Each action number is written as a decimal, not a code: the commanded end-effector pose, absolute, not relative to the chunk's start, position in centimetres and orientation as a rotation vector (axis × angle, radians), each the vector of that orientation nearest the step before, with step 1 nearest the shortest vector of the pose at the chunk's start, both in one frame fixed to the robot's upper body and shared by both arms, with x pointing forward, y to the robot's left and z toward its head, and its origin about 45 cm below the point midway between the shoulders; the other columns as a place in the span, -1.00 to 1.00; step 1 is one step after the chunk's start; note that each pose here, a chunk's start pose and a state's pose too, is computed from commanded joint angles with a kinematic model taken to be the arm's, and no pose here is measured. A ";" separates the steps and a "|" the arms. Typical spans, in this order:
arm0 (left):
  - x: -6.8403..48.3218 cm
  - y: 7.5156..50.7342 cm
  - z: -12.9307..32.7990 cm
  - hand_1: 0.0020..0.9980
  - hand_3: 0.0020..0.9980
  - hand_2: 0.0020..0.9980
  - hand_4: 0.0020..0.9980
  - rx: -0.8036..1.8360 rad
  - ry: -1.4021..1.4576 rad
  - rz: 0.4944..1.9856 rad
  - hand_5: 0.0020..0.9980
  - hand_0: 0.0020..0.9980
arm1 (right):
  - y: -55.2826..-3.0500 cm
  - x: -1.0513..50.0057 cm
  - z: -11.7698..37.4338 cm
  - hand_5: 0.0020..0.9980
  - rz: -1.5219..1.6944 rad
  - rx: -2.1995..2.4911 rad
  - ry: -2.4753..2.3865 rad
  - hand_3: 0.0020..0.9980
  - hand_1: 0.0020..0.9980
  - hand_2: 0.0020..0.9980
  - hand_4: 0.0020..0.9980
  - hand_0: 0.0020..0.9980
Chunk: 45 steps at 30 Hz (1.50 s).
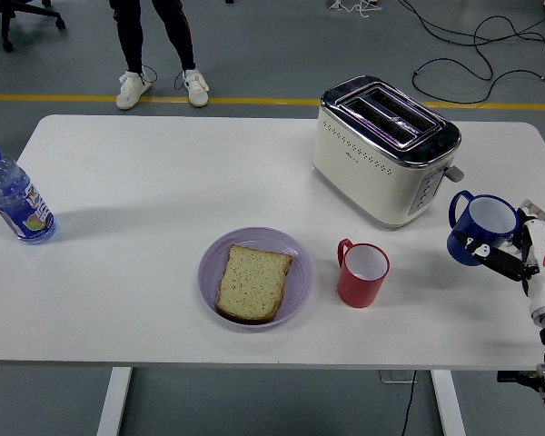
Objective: Pick up the cup,pour liquid into bread,place the cup on the desk
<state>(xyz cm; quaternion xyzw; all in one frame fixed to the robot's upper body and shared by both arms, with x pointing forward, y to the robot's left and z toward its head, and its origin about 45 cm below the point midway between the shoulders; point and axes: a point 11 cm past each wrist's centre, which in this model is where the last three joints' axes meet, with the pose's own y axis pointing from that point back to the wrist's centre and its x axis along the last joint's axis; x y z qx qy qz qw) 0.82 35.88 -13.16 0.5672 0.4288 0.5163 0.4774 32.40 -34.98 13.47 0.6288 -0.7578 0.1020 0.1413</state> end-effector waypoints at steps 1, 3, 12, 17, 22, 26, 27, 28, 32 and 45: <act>0.7 35.9 -13.2 0.43 0.34 0.49 -0.14 1.387 1.047 1.260 0.89 0.35 | -35.0 32.3 13.2 -0.97 0.298 1.812 -2.182 0.11 -0.12 0.09 0.12 0.11; 0.7 36.0 -13.2 0.43 0.34 0.49 -0.14 1.390 1.046 1.258 0.89 0.35 | -35.0 32.1 12.8 -0.97 0.302 1.803 -2.175 0.11 -0.12 0.09 0.12 0.11; 0.8 35.9 -13.2 0.43 0.34 0.49 -0.14 1.387 1.046 1.260 0.89 0.35 | -34.7 31.5 11.3 -0.99 0.279 1.786 -2.166 0.11 -0.12 0.09 0.11 0.12; 1.0 36.0 -13.1 0.43 0.34 0.48 -0.14 1.384 1.043 1.262 0.89 0.35 | -34.6 31.6 11.0 -0.98 0.276 1.789 -2.164 0.12 -0.11 0.09 0.11 0.13; 1.1 35.9 -13.1 0.43 0.33 0.48 -0.14 1.379 1.044 1.266 0.88 0.35 | -34.5 31.5 10.7 -0.98 0.267 1.790 -2.154 0.11 -0.11 0.09 0.12 0.16; 1.2 35.9 -13.1 0.42 0.33 0.48 -0.14 1.377 1.043 1.268 0.88 0.35 | -34.2 31.6 10.4 -0.98 0.261 1.797 -2.141 0.11 -0.10 0.10 0.13 0.16; 1.3 35.9 -13.1 0.42 0.33 0.48 -0.14 1.376 1.042 1.269 0.88 0.35 | -34.1 31.6 10.3 -0.98 0.260 1.800 -2.138 0.11 -0.10 0.10 0.13 0.16; 1.4 35.9 -13.1 0.42 0.33 0.48 -0.14 1.374 1.042 1.271 0.88 0.35 | -34.0 31.7 10.3 -0.98 0.260 1.804 -2.135 0.11 -0.10 0.10 0.13 0.16; 1.5 35.9 -13.1 0.42 0.33 0.48 -0.14 1.373 1.040 1.271 0.88 0.35 | -33.7 31.7 9.9 -0.97 0.253 1.809 -2.121 0.11 -0.07 0.10 0.14 0.21; 1.7 35.9 -13.1 0.42 0.32 0.48 -0.13 1.369 1.041 1.276 0.87 0.35 | -33.3 31.9 9.2 -0.91 0.244 1.813 -2.100 0.13 0.01 0.13 0.16 0.30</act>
